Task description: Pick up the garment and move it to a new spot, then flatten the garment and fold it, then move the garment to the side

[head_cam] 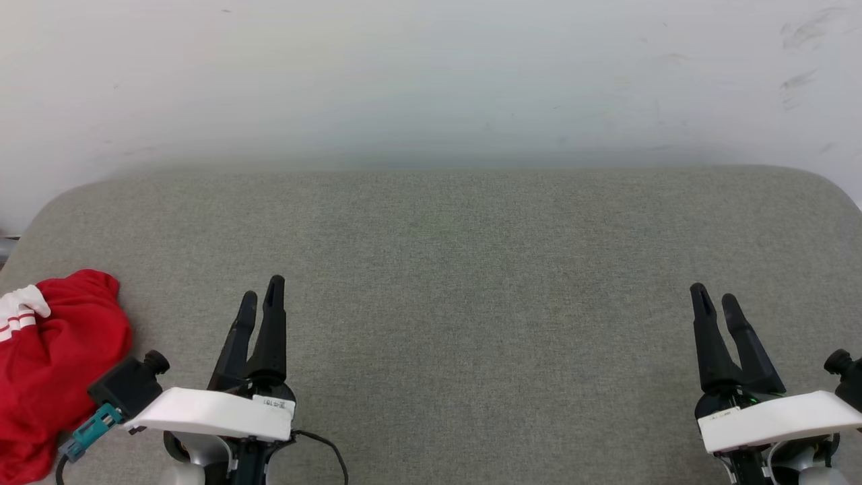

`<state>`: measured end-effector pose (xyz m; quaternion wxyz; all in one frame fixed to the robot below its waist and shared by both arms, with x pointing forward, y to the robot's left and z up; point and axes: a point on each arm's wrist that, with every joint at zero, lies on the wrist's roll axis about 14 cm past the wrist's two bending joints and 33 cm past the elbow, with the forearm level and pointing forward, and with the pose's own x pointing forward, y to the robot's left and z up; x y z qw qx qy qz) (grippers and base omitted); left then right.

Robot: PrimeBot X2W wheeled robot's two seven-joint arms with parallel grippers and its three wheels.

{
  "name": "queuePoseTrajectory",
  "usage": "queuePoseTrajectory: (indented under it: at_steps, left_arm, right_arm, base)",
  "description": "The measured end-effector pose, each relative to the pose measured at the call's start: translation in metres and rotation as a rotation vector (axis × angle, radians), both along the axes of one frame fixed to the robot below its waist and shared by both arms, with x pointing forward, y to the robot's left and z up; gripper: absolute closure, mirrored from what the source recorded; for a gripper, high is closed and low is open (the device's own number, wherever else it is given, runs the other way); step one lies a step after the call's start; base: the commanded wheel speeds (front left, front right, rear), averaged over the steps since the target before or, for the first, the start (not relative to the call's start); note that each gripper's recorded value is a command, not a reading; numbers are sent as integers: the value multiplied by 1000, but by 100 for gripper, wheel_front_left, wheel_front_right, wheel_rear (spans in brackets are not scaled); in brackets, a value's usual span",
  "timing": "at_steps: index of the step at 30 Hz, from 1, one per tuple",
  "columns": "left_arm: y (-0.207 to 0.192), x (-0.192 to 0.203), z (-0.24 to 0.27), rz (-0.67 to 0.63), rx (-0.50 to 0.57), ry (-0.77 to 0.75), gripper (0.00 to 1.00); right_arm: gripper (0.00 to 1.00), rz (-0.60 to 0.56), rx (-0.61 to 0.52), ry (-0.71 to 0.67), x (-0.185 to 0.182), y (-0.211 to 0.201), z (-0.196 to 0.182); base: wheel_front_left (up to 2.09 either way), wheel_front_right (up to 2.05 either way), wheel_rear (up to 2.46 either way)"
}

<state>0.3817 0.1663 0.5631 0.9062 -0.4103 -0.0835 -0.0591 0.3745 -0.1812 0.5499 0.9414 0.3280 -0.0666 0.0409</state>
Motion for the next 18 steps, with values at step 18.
queuePoseTrajectory:
  at_steps: [18]
  left_arm:
    - [-3,-7,-4,27,336,-27,0]
  right_arm:
    - [0,35,-262,27,-4,12,0]
  base:
    - [0,0,0]
